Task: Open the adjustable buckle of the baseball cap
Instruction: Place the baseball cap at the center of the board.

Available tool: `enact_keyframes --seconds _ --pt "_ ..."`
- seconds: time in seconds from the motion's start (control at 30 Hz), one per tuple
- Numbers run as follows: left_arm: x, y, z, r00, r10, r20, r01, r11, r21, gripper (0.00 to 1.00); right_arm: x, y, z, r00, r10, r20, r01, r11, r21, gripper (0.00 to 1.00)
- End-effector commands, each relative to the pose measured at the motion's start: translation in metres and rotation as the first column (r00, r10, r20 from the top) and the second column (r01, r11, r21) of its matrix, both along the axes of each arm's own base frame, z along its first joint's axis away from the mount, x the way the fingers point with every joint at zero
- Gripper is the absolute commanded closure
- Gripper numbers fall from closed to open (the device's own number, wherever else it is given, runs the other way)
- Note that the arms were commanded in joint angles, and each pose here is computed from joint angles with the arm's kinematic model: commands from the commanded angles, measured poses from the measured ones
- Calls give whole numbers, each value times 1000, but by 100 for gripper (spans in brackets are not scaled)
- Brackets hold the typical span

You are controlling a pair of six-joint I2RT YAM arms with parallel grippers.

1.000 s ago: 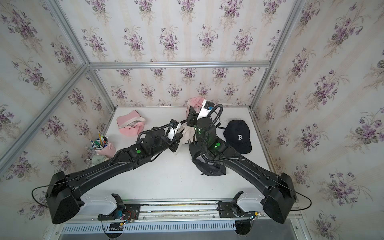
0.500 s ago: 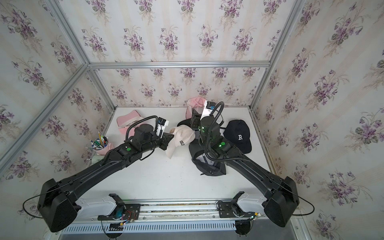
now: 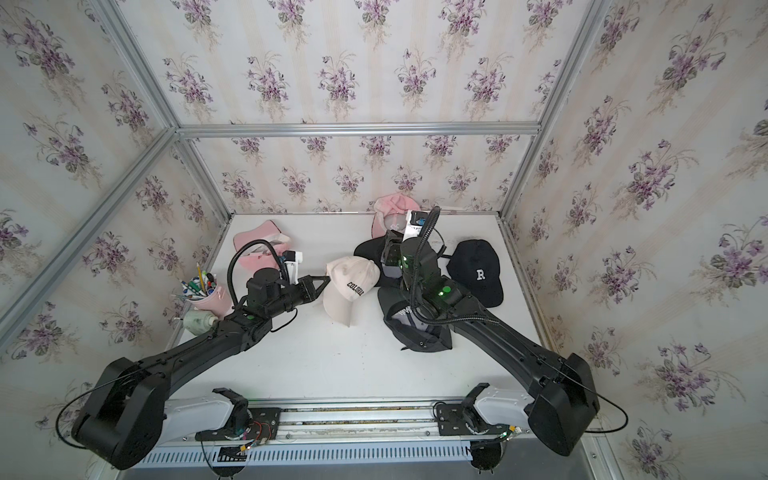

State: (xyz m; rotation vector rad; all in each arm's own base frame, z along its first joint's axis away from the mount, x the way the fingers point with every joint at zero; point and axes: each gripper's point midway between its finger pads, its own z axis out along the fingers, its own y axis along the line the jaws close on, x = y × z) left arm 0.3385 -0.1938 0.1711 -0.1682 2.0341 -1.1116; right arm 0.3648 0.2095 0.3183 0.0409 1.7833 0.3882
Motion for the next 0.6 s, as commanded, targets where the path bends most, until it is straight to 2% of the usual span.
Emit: enact_keyframes --seconds 0.0,0.3,0.37,0.47,0.57 --pt "8 3 21 998 48 43 -40 984 -172 99 -1 0 -1 1000 8 -4 -8 1000 1 42" --pt "-6 35 -36 985 154 -84 -165 975 -152 96 2 -13 -15 999 8 -42 -9 1000 -25 41" --pt "-13 42 -47 979 163 -122 -176 978 -107 94 3 -15 -23 998 15 -69 -17 999 -29 41" --pt "-28 56 -66 963 192 -191 -190 981 28 90 5 -20 -38 993 17 -113 -22 999 -42 41" --pt "-37 75 -76 946 254 -202 -233 965 123 83 6 -27 -52 990 10 -142 -17 999 -49 41"
